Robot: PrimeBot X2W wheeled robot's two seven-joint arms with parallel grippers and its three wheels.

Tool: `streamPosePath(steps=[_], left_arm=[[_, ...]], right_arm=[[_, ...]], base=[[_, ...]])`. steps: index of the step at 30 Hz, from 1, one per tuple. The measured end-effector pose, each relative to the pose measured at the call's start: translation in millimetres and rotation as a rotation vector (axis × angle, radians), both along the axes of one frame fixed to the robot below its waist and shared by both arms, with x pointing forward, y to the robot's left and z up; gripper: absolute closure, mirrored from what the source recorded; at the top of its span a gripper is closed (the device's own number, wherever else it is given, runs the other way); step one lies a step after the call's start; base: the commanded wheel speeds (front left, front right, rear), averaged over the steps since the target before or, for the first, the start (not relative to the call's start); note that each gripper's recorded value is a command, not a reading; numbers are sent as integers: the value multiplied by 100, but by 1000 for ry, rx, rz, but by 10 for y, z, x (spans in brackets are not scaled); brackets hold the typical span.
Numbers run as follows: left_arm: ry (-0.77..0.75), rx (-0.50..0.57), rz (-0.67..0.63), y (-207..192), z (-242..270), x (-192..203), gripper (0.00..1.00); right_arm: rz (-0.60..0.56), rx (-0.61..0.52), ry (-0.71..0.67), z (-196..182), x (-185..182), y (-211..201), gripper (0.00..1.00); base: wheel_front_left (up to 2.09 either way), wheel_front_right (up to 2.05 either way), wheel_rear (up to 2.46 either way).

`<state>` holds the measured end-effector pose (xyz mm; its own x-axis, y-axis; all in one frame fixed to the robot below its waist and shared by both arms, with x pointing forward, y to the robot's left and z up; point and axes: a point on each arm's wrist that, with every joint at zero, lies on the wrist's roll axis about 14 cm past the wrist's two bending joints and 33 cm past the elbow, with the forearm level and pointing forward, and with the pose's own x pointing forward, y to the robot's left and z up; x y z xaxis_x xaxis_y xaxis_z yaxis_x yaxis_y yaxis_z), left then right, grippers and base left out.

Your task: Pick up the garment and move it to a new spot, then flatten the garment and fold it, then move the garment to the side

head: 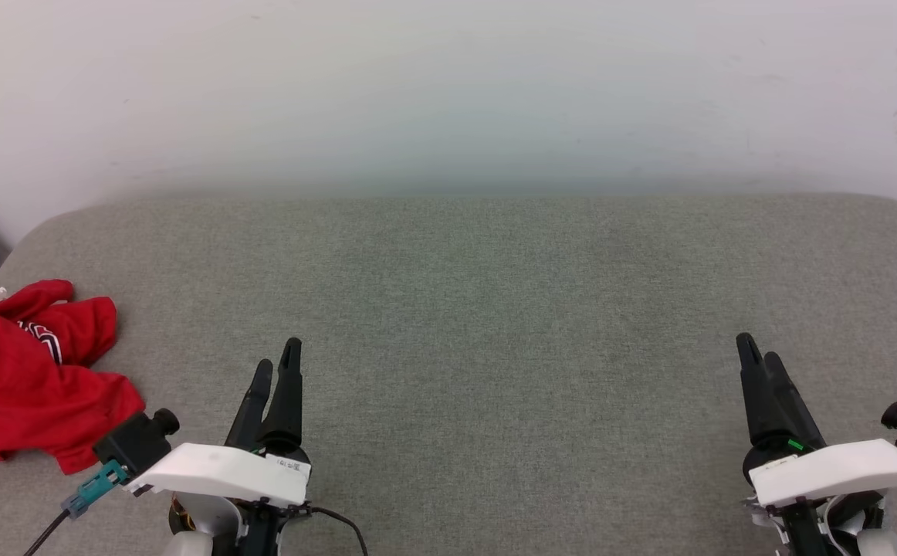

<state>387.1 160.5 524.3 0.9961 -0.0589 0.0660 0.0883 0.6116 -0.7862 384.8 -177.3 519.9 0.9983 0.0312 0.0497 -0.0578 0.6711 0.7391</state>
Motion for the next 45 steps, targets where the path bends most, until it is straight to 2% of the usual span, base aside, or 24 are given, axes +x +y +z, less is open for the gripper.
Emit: streamPosePath(steps=[12,19,45], left_arm=[[-21,238,-14,-64,-23,-18,0],[-45,344,-7,-58,4,-16,0],[-95,617,-24,-133,-10,11,0]], right_arm=[[40,-220,18,-37,-10,74,0],[17,-335,16,-23,-11,-6,0],[27,-609,-17,61,-35,43,0]], base=[[0,0,0],[0,0,0],[0,0,0]])
